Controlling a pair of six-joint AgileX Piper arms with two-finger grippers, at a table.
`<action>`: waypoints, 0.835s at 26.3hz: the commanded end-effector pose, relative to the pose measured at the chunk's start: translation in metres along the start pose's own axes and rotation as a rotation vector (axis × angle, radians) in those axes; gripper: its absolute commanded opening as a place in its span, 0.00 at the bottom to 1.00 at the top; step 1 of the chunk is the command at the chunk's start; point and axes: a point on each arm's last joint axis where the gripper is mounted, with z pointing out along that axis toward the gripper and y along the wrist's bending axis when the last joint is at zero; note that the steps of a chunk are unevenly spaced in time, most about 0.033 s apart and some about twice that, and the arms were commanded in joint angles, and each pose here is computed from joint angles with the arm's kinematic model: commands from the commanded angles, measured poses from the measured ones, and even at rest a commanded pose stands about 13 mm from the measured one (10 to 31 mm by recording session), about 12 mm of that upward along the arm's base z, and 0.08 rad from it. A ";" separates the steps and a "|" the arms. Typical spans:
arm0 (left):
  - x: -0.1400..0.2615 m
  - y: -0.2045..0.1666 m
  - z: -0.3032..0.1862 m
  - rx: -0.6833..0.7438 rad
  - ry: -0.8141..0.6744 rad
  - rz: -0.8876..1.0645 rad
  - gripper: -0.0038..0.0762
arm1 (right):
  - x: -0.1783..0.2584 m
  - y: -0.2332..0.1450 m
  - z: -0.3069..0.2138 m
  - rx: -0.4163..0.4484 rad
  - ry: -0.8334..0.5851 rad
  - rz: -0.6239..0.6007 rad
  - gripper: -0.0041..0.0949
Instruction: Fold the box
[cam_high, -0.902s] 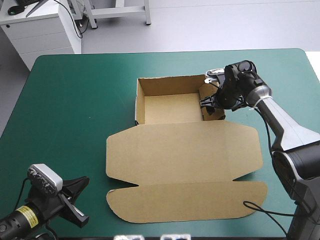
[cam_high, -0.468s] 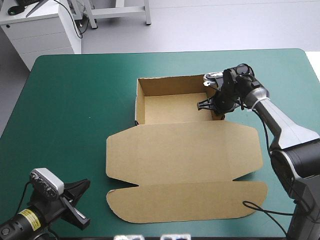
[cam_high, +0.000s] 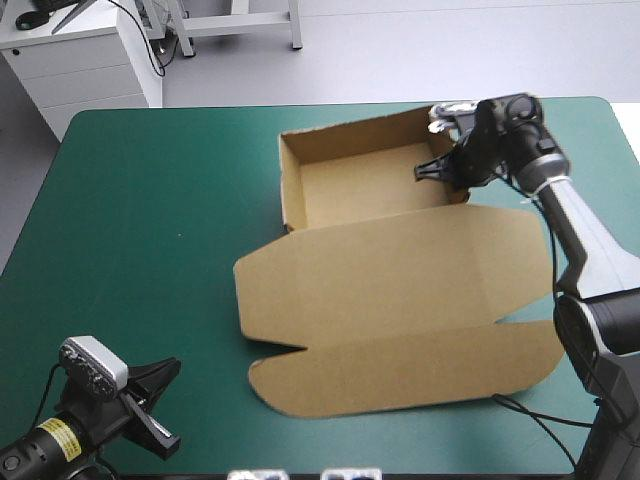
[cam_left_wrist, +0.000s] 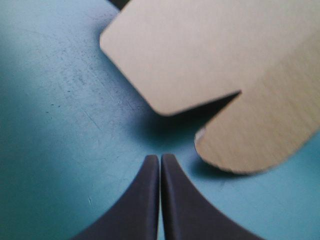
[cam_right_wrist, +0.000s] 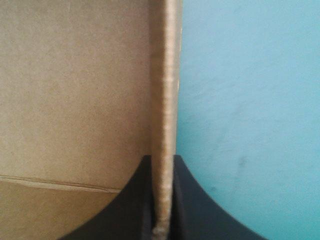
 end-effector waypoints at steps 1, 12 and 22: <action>-0.013 -0.001 -0.004 0.008 -0.081 -0.009 0.04 | -0.014 -0.051 -0.090 0.093 -0.219 0.066 0.02; -0.012 -0.001 -0.004 0.007 -0.073 -0.009 0.04 | 0.008 -0.192 -0.092 0.201 -0.233 0.346 0.02; -0.011 0.000 -0.004 0.006 -0.058 -0.006 0.04 | 0.022 -0.246 -0.004 0.259 -0.012 0.373 0.02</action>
